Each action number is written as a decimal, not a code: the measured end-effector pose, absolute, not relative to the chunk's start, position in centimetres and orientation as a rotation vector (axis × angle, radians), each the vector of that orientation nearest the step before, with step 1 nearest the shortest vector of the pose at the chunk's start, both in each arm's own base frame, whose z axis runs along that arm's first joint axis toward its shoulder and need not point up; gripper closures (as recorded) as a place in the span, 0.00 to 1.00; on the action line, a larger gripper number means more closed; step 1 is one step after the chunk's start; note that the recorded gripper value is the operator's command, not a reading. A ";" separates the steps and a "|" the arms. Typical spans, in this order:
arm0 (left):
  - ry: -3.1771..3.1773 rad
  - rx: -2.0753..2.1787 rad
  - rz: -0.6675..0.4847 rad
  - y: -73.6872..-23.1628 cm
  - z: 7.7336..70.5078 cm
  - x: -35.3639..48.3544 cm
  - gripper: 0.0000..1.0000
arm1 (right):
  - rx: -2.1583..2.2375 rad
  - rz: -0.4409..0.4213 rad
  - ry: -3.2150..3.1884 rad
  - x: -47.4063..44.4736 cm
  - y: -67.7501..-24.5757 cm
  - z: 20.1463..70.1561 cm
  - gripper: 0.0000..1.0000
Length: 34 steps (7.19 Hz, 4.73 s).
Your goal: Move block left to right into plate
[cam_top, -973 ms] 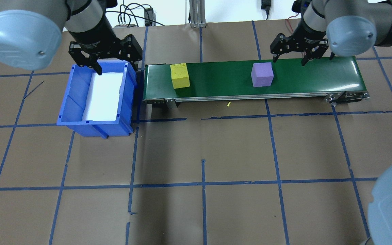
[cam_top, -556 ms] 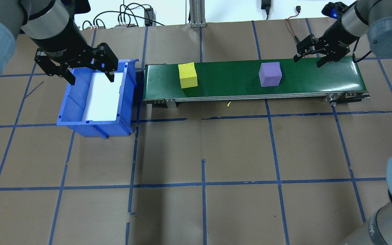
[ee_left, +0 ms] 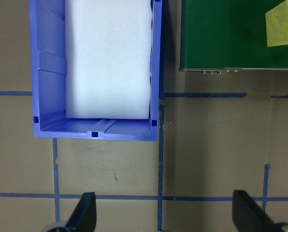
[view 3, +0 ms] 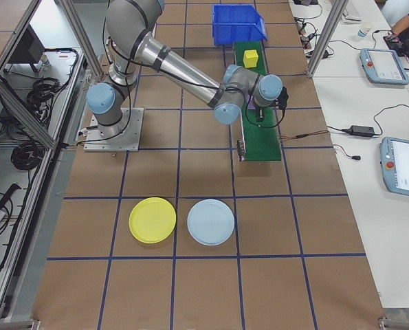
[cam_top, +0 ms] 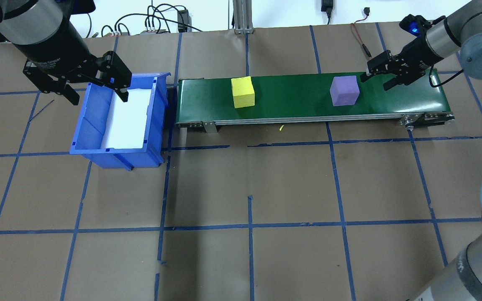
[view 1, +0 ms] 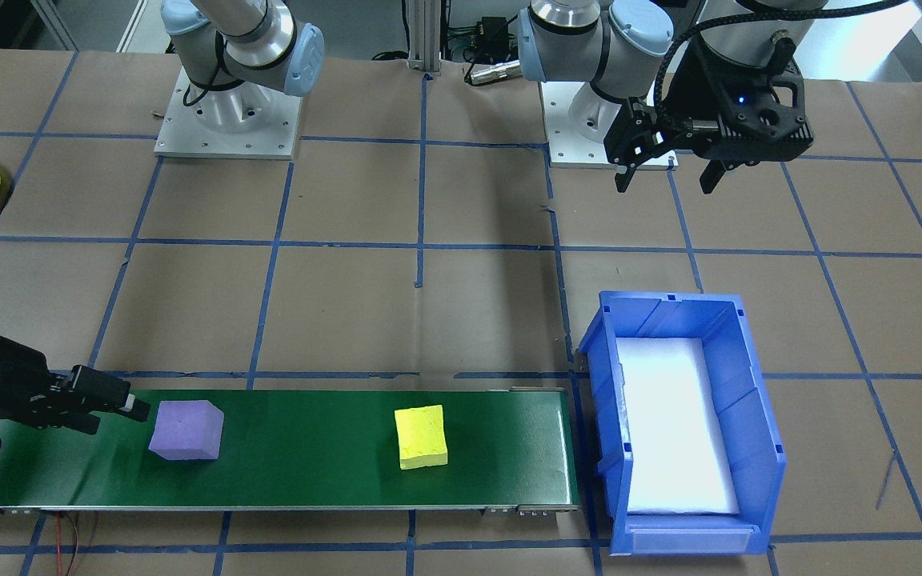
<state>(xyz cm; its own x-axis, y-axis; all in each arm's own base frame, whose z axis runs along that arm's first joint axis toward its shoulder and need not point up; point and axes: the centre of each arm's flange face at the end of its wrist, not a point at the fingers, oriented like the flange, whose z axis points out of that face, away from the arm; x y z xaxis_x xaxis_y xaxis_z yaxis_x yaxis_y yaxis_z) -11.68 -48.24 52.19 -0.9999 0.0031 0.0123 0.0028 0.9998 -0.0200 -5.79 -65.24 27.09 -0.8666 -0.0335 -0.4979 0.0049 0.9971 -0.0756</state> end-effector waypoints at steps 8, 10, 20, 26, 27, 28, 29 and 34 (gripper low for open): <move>-3.130 -0.078 0.094 -49.0 53.5 -9.8 0.00 | -0.018 -0.096 2.610 -5.7 -64.8 26.3 0.00; -3.125 -0.083 0.099 -49.0 53.5 -9.9 0.00 | -0.024 -0.138 2.636 -6.0 -65.2 26.6 0.03; -3.132 -0.086 0.101 -48.9 53.6 -9.9 0.00 | 0.119 -0.046 2.993 -12.4 -63.9 27.5 0.69; -3.126 -0.086 0.100 -48.9 53.5 -10.0 0.00 | 0.016 -0.112 3.075 -43.1 -50.3 28.1 0.63; -3.125 -0.086 0.100 -48.9 53.5 -10.0 0.00 | 0.036 -0.070 3.038 -46.1 -47.1 25.3 0.55; -3.124 -0.086 0.100 -48.9 53.5 -10.0 0.00 | 0.064 -0.040 3.001 -47.8 -44.9 22.9 0.27; -3.123 -0.086 0.099 -48.9 53.5 -10.0 0.00 | 0.082 -0.023 2.979 -48.5 -43.9 21.5 0.08; -3.123 -0.086 0.100 -48.9 53.5 -10.0 0.00 | 0.148 -0.055 2.997 -48.1 -43.9 23.8 0.01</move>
